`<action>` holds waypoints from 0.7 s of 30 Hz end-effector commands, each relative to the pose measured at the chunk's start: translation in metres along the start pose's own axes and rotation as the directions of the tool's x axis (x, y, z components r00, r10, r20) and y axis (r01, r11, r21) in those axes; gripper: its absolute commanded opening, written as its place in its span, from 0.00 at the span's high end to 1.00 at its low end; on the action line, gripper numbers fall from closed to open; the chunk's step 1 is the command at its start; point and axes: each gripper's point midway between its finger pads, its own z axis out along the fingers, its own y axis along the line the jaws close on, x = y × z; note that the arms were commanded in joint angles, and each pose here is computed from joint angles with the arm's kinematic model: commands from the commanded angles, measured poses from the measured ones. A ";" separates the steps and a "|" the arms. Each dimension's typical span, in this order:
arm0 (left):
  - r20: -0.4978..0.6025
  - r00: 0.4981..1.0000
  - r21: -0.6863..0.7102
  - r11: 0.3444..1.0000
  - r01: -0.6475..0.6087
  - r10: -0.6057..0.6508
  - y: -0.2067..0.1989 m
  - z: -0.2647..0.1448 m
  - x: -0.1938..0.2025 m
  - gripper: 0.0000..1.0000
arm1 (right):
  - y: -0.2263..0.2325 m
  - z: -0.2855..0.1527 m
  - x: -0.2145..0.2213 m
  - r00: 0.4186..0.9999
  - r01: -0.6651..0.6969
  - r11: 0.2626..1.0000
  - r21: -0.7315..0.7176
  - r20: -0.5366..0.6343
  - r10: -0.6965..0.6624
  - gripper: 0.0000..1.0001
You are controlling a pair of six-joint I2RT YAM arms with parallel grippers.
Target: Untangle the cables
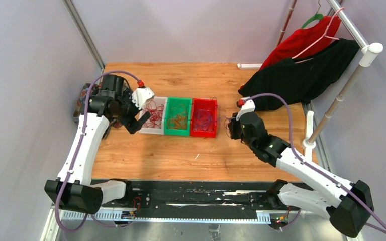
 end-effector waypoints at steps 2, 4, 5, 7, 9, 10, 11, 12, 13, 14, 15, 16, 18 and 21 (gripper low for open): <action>-0.041 0.995 -0.140 0.986 0.086 -0.093 0.028 0.000 0.009 0.02 | 0.014 -0.015 -0.066 0.997 0.038 0.999 -0.028 0.064 -0.036 0.99; -0.025 0.994 -0.175 0.979 0.104 -0.110 0.034 -0.003 0.009 0.02 | 0.026 -0.010 -0.083 0.996 0.047 0.997 -0.060 0.072 -0.043 0.99; -0.010 0.993 -0.196 0.974 0.112 -0.116 0.037 -0.005 0.007 0.02 | 0.031 -0.002 -0.087 0.997 0.055 0.997 -0.061 0.062 -0.051 0.99; 0.026 0.992 -0.240 0.962 0.127 -0.124 0.044 -0.012 0.004 0.02 | 0.036 0.012 -0.091 0.997 0.069 0.996 -0.055 0.039 -0.067 0.99; 0.059 0.990 -0.282 0.949 0.138 -0.126 0.050 -0.020 0.000 0.02 | 0.041 0.028 -0.088 0.996 0.085 0.995 -0.048 0.003 -0.085 0.99; 0.075 0.989 -0.295 0.945 0.141 -0.125 0.052 -0.023 -0.003 0.02 | 0.044 0.037 -0.084 0.995 0.096 0.994 -0.046 -0.019 -0.097 0.99; 0.091 0.988 -0.305 0.941 0.146 -0.124 0.053 -0.026 -0.005 0.02 | 0.046 0.046 -0.080 0.993 0.106 0.993 -0.044 -0.039 -0.108 0.99; 0.113 0.986 -0.316 0.936 0.155 -0.125 0.055 -0.029 -0.008 0.02 | 0.048 0.054 -0.079 0.991 0.119 0.992 -0.039 -0.056 -0.121 0.99; 0.129 0.984 -0.322 0.933 0.161 -0.125 0.056 -0.031 -0.011 0.02 | 0.048 0.062 -0.075 0.987 0.135 0.991 -0.021 -0.087 -0.137 0.99; 0.146 0.982 -0.329 0.930 0.166 -0.123 0.058 -0.032 -0.014 0.02 | 0.048 0.070 -0.069 0.981 0.151 0.989 -0.008 -0.121 -0.151 0.99; 0.162 0.979 -0.338 0.925 0.173 -0.124 0.060 -0.034 -0.017 0.02 | 0.049 0.076 -0.062 0.973 0.170 0.985 -0.004 -0.155 -0.168 0.99; 0.179 0.976 -0.351 0.919 0.183 -0.126 0.062 -0.035 -0.019 0.02 | 0.053 0.081 -0.059 0.967 0.187 0.982 -0.003 -0.173 -0.184 0.99; 0.209 0.969 -0.388 0.899 0.206 -0.132 0.069 -0.040 -0.023 0.02 | 0.055 0.095 -0.049 0.953 0.229 0.973 0.023 -0.206 -0.220 0.99; 0.245 0.957 -0.466 0.847 0.256 -0.154 0.083 -0.051 -0.023 0.02 | 0.055 0.111 -0.037 0.934 0.263 0.963 0.053 -0.265 -0.240 0.92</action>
